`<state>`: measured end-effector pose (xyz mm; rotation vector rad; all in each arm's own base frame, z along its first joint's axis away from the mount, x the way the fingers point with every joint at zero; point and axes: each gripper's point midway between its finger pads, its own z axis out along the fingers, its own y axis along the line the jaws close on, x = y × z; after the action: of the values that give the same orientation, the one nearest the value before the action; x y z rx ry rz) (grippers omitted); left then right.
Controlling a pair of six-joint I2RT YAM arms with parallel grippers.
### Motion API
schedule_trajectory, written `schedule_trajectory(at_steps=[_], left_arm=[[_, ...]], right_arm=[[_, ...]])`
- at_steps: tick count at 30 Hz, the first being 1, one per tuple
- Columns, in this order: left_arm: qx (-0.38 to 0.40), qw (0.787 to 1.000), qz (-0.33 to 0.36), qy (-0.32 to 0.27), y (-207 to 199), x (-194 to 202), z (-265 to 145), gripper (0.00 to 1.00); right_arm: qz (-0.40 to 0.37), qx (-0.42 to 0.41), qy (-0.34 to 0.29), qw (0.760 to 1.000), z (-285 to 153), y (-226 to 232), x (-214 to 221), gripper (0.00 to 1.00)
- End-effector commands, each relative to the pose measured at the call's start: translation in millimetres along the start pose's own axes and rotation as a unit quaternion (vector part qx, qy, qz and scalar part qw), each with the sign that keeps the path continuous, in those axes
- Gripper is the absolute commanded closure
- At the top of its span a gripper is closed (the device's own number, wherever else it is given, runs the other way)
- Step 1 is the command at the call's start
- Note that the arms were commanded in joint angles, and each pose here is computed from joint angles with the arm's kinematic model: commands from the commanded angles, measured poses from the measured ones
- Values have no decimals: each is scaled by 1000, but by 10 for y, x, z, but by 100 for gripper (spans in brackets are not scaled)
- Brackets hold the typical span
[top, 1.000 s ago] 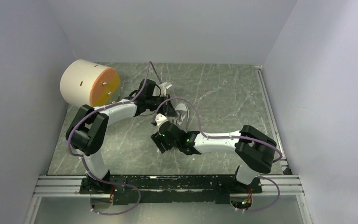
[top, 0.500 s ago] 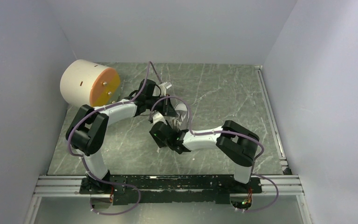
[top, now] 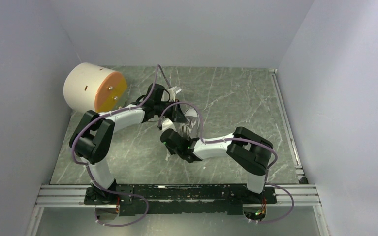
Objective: Tie the shoes
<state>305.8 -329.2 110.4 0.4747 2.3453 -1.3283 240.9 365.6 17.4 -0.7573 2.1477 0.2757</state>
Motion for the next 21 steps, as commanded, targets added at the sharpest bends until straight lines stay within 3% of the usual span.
schedule_trajectory(at_steps=[1,8,13,21], left_arm=[[5,1000,0,6,-51,28,-67,95],[8,1000,-4,8,-136,58,-149,95],[12,1000,-9,10,-171,92,-201,95],[15,1000,-16,13,-203,89,-218,95]], right_arm=[[10,-7,-1,1000,-129,-77,-136,100],[67,-123,-48,989,-847,35,-496,100],[97,-114,-53,987,-1110,-224,-529,100],[112,-79,-72,988,-1157,-713,-657,100]])
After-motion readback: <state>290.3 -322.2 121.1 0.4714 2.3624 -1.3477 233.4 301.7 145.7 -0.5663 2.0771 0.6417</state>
